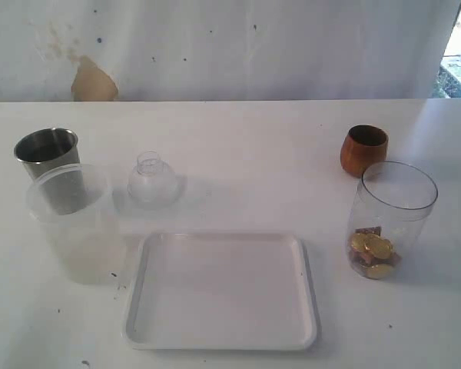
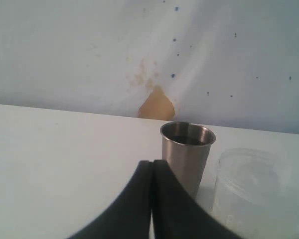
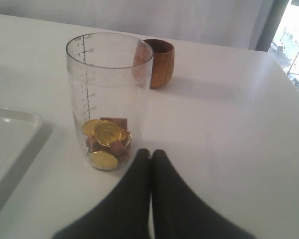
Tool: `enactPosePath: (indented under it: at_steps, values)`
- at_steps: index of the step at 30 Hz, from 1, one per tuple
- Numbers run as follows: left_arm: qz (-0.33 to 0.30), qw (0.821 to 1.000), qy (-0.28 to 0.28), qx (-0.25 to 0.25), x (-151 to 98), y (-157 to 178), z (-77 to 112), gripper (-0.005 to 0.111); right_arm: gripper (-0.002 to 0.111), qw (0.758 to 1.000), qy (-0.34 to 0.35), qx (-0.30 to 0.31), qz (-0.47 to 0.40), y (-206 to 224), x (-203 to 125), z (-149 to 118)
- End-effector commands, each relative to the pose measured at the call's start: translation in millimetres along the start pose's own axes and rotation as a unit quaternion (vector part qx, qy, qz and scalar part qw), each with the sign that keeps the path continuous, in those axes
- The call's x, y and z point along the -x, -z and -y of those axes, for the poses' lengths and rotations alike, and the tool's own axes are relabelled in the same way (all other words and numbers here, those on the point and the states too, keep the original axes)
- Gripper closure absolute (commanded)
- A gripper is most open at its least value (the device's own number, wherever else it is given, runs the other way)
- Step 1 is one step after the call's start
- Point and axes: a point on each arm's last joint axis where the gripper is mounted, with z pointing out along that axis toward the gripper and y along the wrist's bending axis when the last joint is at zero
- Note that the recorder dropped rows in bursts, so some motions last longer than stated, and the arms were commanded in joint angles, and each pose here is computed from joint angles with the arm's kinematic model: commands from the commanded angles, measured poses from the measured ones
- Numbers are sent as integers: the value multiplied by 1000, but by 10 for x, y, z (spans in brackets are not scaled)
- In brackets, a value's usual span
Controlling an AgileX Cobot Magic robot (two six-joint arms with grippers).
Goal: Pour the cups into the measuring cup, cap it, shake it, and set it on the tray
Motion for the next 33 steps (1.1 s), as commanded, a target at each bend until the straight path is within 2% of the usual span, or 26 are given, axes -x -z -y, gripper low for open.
enactPosePath:
  at_steps: [1,25,28,30,33]
  values:
    - [8,1000,3,0,14,4,0,107,108,1000,7,-1,-1,1,-15,0]
    - [11,1000,5,0,19,4,0,107,108,1000,7,-1,-1,1,-14,0]
    - [48,999,6,-1,87,8,1,107,108,1000,7,-1,-1,1,-14,0]
    - [108,994,11,-2,194,25,2,107,108,1000,7,-1,-1,1,-14,0]
    - [182,980,78,-15,327,64,1,107,108,1000,7,-1,-1,1,-14,0]
